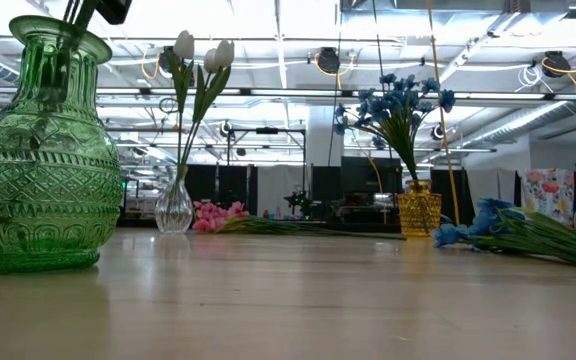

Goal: Sort flowers into vase by color
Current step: Put the bottom pink flowers into the green vase

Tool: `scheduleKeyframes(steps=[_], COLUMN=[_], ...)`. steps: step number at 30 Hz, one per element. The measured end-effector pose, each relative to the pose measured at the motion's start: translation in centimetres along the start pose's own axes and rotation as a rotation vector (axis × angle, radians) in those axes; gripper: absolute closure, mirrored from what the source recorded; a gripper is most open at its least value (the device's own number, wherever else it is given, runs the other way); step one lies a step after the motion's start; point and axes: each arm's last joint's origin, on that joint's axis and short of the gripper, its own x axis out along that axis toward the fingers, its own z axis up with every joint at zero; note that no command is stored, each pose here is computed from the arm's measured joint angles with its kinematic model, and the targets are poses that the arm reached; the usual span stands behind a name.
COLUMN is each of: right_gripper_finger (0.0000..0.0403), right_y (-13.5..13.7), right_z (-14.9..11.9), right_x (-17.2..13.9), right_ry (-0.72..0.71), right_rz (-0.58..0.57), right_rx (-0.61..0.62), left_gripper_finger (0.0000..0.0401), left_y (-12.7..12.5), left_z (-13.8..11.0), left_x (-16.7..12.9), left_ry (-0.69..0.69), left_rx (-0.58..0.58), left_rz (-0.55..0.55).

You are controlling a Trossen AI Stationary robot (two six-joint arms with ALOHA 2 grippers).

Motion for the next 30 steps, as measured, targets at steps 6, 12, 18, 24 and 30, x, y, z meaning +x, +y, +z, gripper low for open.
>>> scheduleKeyframes(steps=[6,12,18,24,30], right_gripper_finger=[0.0238,0.0238,0.0238,0.0238,0.0238], right_y=[0.0,0.0,0.0,-0.1,0.6], right_z=[0.0,0.0,0.0,-0.3,-1.9], right_x=[0.0,0.0,0.0,0.0,1.3], right_ry=[0.0,0.0,0.001,0.019,0.089], right_rz=[0.001,0.001,0.002,-0.007,-0.047], right_rx=[-0.001,0.0,0.017,0.004,-0.08], left_gripper_finger=[0.0361,0.0305,0.0265,0.0222,0.0173], left_y=[0.0,0.0,-0.5,-0.7,-0.6], left_z=[-0.7,-1.0,-1.5,-1.9,-2.3], left_x=[0.6,1.0,1.0,0.8,0.7], left_ry=[0.03,0.047,0.079,0.12,0.165], left_rx=[0.003,-0.02,-0.015,-0.011,-0.005], left_rz=[0.028,0.031,-0.005,0.004,0.016])
